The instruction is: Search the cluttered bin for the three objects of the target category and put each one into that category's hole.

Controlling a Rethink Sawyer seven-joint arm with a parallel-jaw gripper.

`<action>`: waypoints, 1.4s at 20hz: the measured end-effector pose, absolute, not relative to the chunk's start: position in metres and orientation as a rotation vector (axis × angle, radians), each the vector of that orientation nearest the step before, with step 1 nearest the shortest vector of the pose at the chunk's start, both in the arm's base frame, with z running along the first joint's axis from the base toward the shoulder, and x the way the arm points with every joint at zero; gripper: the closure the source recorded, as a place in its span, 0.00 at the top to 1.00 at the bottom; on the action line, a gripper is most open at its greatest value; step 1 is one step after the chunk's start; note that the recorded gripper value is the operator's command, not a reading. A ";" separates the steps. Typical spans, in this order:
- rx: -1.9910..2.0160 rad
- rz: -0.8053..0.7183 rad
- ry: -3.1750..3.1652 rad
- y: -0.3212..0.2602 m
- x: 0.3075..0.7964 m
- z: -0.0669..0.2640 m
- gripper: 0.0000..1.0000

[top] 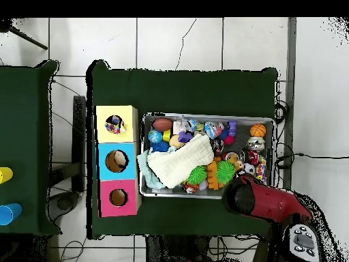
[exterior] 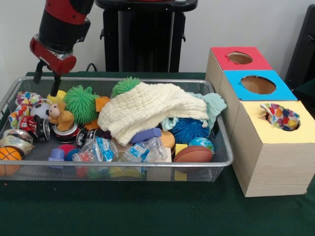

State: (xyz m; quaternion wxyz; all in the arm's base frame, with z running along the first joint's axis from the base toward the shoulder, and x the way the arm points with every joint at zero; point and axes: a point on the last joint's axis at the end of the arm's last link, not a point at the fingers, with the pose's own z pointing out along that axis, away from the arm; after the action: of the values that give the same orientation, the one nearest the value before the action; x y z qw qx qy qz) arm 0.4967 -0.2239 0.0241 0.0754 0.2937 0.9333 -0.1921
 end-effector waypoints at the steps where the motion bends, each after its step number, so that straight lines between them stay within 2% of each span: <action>1: 0.878 -0.577 2.803 -0.224 0.494 0.020 1.00; 9: 0.888 -0.579 2.850 -0.224 0.475 -0.009 1.00; 28: 0.954 -0.567 2.810 -0.253 0.459 -0.020 1.00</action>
State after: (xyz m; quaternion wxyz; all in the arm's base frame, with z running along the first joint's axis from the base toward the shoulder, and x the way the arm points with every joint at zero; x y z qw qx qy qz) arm 0.4586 -0.2531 -0.0198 0.0601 0.3152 0.9284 -0.1874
